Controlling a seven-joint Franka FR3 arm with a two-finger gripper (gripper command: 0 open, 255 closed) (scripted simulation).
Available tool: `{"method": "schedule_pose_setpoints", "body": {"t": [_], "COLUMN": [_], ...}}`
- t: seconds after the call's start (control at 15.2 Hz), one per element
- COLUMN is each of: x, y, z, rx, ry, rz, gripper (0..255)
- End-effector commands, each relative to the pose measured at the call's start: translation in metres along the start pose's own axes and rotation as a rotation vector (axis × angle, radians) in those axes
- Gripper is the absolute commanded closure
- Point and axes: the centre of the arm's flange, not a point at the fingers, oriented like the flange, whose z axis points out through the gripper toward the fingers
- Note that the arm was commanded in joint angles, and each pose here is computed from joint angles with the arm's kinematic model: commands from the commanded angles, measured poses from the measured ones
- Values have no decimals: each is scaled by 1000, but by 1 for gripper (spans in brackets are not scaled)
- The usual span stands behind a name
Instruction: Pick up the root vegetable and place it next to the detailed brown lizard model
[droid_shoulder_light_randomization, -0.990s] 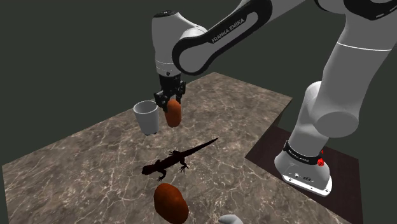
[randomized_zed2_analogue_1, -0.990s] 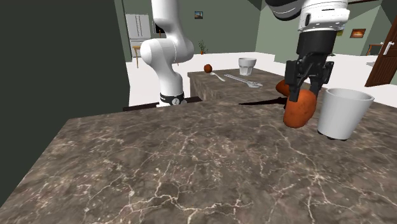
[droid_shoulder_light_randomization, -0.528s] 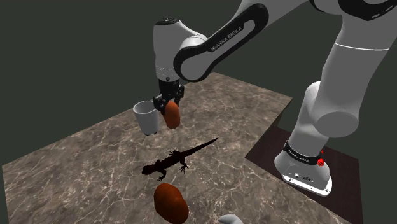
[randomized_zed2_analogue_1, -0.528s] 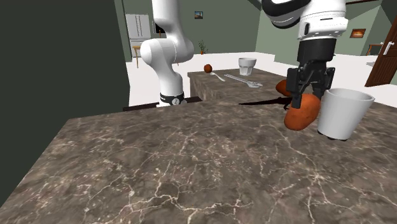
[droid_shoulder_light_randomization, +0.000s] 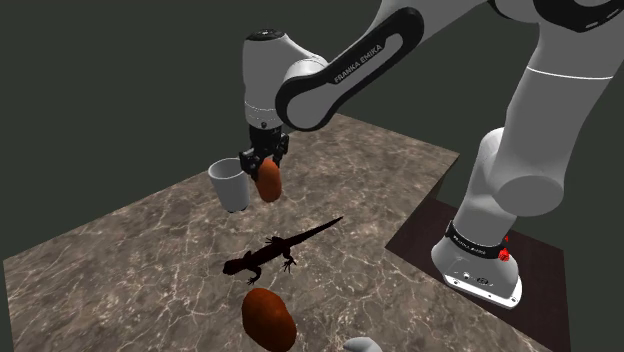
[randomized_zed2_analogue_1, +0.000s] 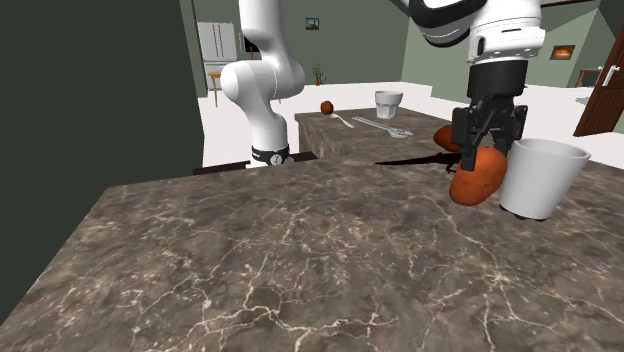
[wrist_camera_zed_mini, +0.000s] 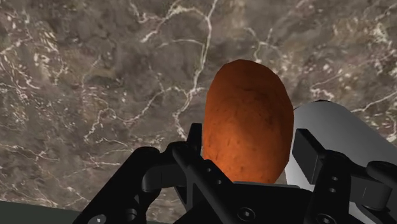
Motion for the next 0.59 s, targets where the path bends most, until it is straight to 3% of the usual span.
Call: {"method": "schedule_pose_setpoints", "body": {"t": [0.0, 0.07, 0.33, 0.53], "x": [-7, -8, -2, -5], "y": [2, 1, 13, 2], "z": [32, 33, 43, 6], "rx": [-29, -29, -29, -29], "ry": [-64, -64, -64, -64], "rz": [-7, -7, -8, -7], "gripper": [255, 0, 0, 0]}}
